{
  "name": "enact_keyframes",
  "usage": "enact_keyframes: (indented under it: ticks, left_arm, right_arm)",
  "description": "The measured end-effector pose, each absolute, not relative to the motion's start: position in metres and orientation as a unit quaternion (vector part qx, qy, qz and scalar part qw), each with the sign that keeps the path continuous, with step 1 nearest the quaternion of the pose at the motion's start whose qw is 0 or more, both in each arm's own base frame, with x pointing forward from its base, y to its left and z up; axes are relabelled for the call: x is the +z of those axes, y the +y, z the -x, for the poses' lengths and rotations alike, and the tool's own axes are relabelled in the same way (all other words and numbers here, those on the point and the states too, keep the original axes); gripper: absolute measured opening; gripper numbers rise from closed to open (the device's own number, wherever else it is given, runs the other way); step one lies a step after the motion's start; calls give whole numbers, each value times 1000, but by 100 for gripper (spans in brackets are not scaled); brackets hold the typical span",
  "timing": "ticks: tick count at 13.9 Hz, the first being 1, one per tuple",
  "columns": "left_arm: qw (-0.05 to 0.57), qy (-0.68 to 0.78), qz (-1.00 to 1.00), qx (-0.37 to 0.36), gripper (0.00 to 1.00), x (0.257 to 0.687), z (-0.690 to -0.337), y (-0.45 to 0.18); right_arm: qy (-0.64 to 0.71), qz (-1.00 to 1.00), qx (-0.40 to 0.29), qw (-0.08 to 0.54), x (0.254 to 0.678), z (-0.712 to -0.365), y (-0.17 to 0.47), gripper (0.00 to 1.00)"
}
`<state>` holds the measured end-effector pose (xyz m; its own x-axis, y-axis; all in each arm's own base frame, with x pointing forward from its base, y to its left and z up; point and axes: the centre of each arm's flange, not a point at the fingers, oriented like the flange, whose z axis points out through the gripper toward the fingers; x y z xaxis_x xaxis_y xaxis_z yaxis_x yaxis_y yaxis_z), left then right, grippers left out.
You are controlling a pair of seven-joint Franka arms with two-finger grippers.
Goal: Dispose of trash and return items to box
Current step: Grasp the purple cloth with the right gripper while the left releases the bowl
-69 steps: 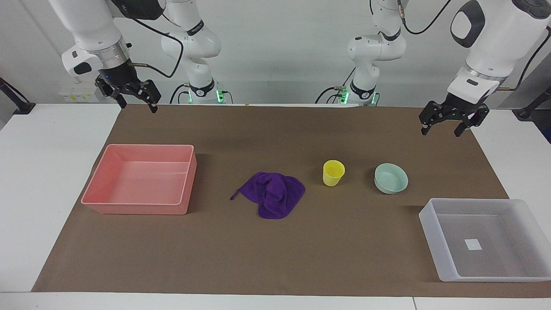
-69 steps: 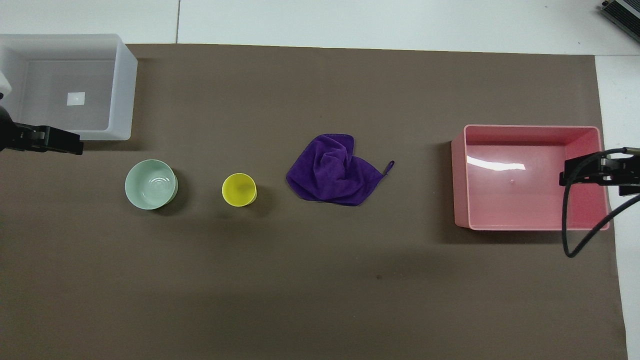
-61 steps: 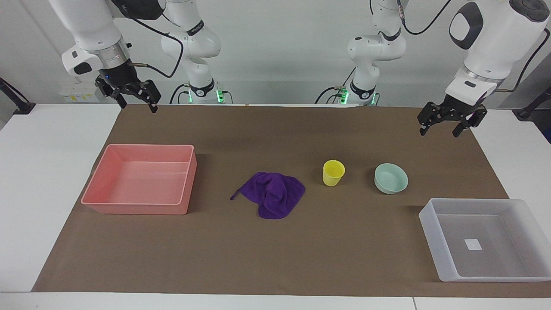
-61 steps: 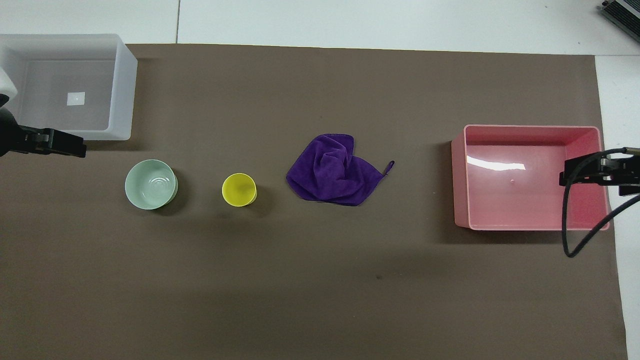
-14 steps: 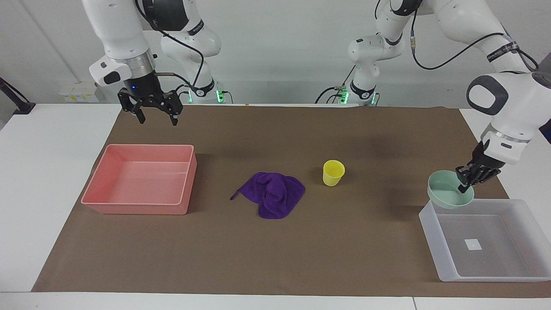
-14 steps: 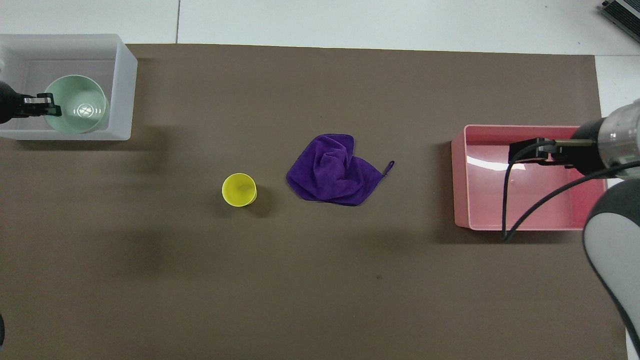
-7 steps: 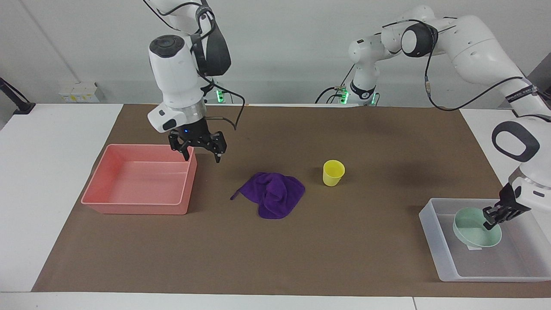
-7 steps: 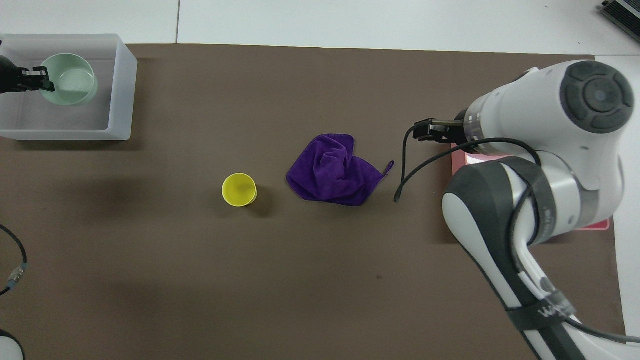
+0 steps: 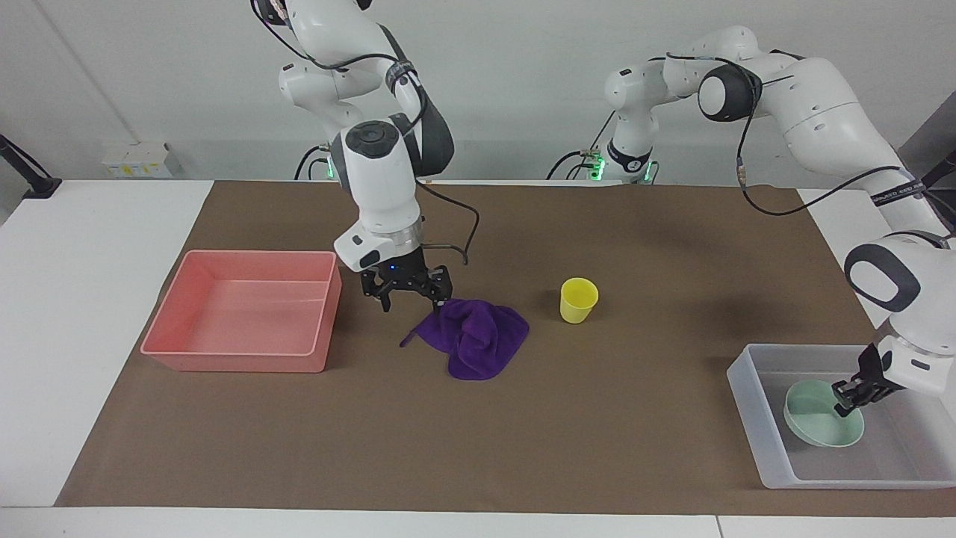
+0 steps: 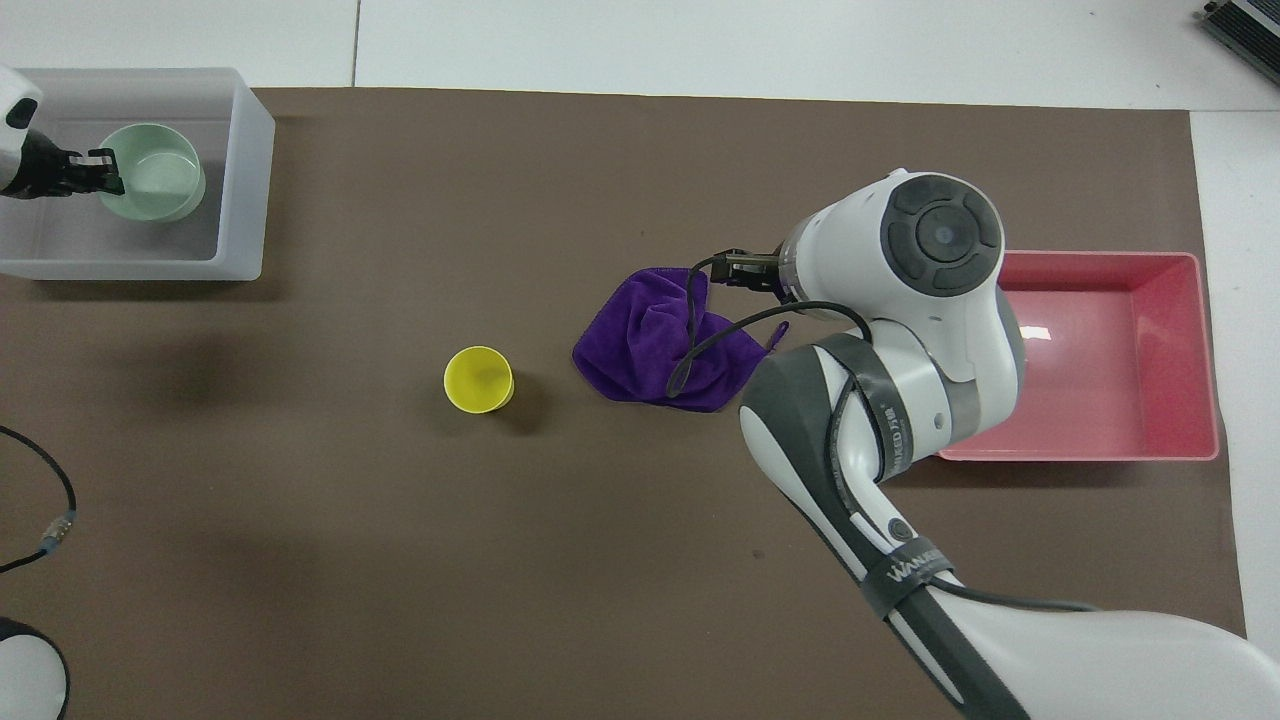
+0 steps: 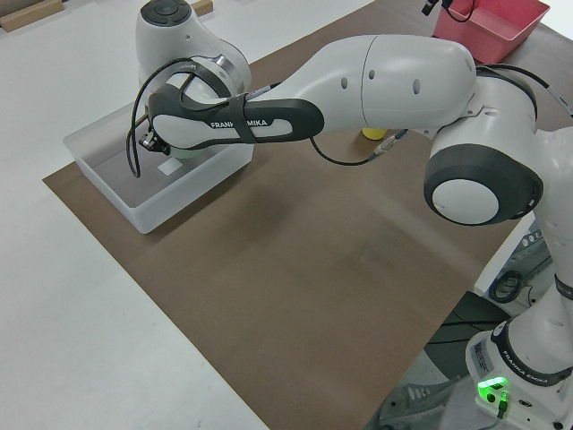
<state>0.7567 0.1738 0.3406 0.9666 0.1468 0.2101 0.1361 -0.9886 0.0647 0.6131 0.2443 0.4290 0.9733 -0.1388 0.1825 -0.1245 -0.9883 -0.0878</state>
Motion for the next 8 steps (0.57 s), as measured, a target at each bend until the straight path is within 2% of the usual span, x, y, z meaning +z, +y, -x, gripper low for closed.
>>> enact_keyframes:
  ticks: [5,8]
  left_arm:
    - [25,73,-991,105,3,331,-755,176]
    - [24,72,-990,115,3,344,-756,175]
  right_arm:
    - [55,992,-105,49,384,-609,285,100]
    - [45,991,-111,58,352,-600,316,100]
